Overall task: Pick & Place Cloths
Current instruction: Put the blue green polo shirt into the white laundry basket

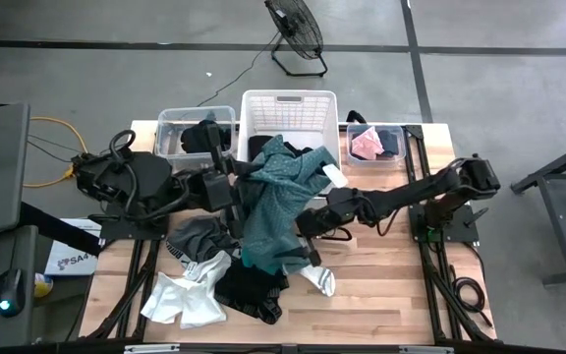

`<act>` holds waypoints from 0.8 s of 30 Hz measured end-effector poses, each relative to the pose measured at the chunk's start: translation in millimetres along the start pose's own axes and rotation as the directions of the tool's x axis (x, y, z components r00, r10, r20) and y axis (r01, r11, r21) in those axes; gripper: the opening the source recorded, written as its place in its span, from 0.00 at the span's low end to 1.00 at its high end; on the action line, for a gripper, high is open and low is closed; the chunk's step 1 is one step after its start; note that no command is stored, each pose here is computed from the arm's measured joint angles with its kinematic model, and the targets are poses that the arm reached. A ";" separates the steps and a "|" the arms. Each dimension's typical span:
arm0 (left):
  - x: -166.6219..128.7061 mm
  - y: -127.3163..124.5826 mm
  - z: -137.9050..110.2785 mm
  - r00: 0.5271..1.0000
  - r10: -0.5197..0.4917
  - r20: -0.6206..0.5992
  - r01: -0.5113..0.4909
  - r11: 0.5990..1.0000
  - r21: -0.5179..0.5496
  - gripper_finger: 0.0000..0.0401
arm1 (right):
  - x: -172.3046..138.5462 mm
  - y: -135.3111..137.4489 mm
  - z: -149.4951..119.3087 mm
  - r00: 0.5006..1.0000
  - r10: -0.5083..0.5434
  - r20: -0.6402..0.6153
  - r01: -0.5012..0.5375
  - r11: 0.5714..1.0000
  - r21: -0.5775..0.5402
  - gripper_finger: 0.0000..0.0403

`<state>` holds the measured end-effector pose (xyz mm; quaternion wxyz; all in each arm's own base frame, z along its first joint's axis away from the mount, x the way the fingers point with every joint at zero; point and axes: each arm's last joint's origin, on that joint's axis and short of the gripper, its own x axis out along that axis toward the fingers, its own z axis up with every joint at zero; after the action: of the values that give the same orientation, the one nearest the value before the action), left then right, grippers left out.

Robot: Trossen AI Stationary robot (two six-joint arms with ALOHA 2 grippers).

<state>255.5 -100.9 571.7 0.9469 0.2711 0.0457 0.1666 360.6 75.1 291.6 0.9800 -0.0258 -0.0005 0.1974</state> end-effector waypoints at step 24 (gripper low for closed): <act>0.2 -1.2 -1.2 1.000 -0.011 -0.007 0.011 1.000 -0.003 0.05 | 92.5 -27.5 -3.3 0.987 -0.071 0.142 0.086 0.992 -0.098 0.75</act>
<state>255.9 -101.2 570.1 0.9481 0.2686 0.0503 0.1623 456.6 85.4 288.9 0.9820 -0.0629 -0.0797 0.1595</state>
